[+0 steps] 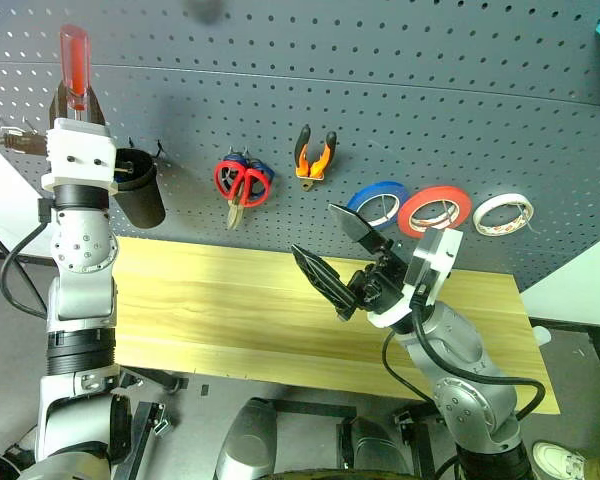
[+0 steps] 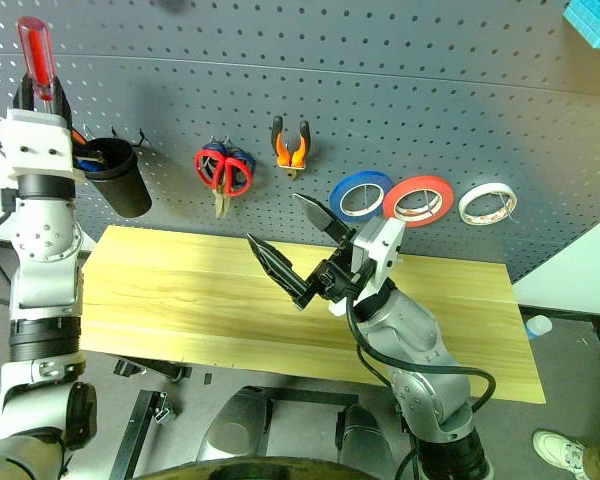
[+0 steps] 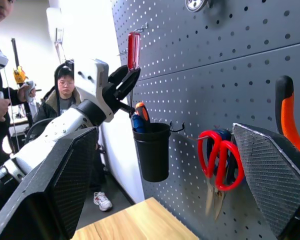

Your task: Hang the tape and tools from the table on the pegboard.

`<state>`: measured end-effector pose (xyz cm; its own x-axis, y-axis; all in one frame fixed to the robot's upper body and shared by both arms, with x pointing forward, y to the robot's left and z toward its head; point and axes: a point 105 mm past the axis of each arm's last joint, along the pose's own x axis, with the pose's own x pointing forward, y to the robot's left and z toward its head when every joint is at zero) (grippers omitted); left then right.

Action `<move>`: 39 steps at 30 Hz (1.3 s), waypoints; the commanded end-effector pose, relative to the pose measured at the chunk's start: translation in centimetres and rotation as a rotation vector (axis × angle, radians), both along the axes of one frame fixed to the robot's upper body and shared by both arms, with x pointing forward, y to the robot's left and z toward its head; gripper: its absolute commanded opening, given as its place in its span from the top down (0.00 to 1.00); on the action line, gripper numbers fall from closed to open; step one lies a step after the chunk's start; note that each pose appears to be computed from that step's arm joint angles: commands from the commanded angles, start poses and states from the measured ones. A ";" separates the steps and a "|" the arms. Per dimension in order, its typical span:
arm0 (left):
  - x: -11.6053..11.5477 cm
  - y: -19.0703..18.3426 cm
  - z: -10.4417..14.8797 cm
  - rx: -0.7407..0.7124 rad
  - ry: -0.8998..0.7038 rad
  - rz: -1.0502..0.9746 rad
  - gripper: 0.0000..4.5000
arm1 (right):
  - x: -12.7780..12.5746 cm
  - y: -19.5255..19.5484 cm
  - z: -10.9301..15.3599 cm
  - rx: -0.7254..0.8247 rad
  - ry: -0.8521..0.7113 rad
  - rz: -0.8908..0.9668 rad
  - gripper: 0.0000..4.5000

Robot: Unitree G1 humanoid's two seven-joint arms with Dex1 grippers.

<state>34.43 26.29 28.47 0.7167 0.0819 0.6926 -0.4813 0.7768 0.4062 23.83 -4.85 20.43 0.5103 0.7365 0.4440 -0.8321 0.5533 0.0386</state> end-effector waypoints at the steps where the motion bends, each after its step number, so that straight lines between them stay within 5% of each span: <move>1: -0.7 0.1 2.0 0.008 -0.083 -0.001 0.83 | -0.3 0.0 0.6 0.006 -0.028 0.008 0.00; 24: 2.4 -2.6 0.8 -0.097 -0.004 -0.141 0.83 | 0.1 -0.1 0.0 -0.037 -0.009 -0.021 0.00; 39: 2.0 -1.8 -1.2 -0.137 0.044 -0.108 0.83 | -0.3 0.1 1.2 -0.022 -0.039 -0.001 0.00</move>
